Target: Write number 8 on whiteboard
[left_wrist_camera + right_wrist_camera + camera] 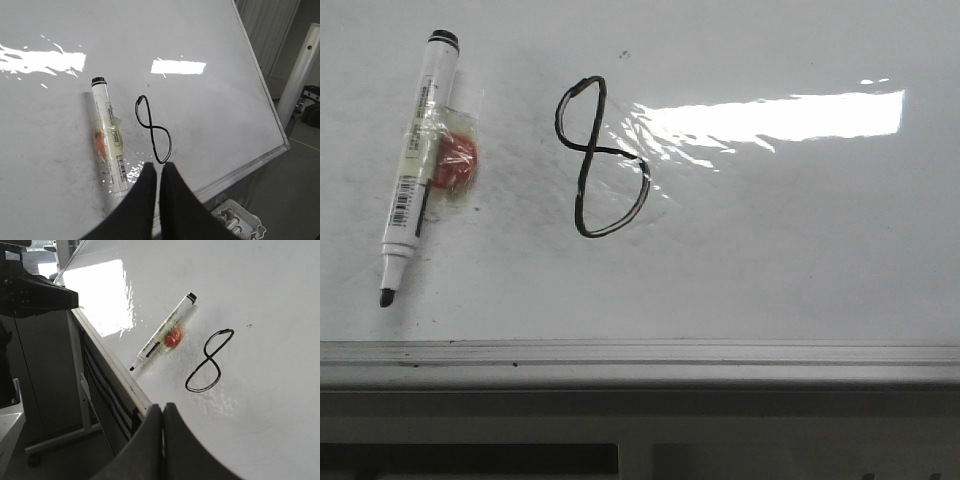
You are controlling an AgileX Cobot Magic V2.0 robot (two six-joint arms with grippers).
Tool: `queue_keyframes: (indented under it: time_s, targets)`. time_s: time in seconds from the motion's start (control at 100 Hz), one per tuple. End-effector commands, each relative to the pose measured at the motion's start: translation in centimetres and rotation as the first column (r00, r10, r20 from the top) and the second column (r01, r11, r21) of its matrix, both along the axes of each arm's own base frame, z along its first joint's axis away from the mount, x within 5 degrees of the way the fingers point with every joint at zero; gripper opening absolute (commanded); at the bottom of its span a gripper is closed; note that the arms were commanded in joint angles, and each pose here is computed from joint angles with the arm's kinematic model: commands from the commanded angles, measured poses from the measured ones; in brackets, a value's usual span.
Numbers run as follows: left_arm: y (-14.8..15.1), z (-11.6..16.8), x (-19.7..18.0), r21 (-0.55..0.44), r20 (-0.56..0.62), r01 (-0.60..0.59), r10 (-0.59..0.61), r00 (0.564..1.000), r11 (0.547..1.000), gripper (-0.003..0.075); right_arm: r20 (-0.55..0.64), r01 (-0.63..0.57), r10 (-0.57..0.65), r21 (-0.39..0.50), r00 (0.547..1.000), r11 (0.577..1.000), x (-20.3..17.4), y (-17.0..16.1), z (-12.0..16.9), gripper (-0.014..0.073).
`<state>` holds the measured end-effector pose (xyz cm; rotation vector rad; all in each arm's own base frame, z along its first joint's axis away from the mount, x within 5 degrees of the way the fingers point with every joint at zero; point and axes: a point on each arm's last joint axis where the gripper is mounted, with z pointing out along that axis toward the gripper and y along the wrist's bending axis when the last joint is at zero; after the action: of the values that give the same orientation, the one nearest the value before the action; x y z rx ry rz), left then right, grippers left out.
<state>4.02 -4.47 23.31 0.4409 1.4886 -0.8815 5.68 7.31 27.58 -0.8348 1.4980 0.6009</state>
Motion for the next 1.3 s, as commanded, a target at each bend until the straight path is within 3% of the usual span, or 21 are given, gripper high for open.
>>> queue_keyframes:
  time_s: [0.0,0.43,0.56,0.65,0.79,1.03,1.17,1.29]
  targets:
    - [0.2,1.3,0.0,-0.058,0.052,-0.015,0.018,0.999,0.998,-0.0020,0.076,-0.021,0.015,0.072,0.997,0.997,-0.1,0.1,1.6,-0.0063]
    - [0.1,1.2,0.1,-0.053,0.054,-0.016,0.018,0.998,0.998,-0.0020,0.076,-0.021,0.015,0.072,0.997,0.997,-0.1,0.1,1.6,-0.0063]
    - [0.1,0.7,0.2,0.101,0.205,-0.066,0.045,0.978,0.993,-0.0020,0.076,-0.021,0.015,0.072,0.997,0.997,-0.1,0.1,1.6,-0.0063]
    - [0.6,0.2,0.5,0.117,0.217,-0.164,0.136,0.967,0.980,-0.0020,0.076,-0.021,0.015,0.072,0.997,0.997,-0.1,0.1,1.6,-0.0063]
    - [1.7,-1.4,1.1,0.110,0.222,-0.367,0.337,0.915,0.924,-0.0020,0.076,-0.021,0.015,0.072,0.997,0.997,-0.1,0.1,1.6,-0.0063]
    - [3.6,-2.8,1.4,0.138,0.177,-0.640,0.617,0.767,0.756,-0.0020,0.076,-0.021,0.015,0.072,0.997,0.997,-0.1,0.1,1.6,-0.0063]
    - [4.1,-3.5,1.5,0.188,0.116,-0.696,0.688,0.717,0.693,-0.0020,0.076,-0.021,0.015,0.072,0.997,0.997,-0.1,0.1,1.6,-0.0063]
    - [4.1,-4.4,1.5,0.249,0.043,-0.677,0.690,0.722,0.693,-0.0020,0.076,-0.021,0.015,0.072,0.997,0.997,-0.1,0.1,1.6,-0.0063]
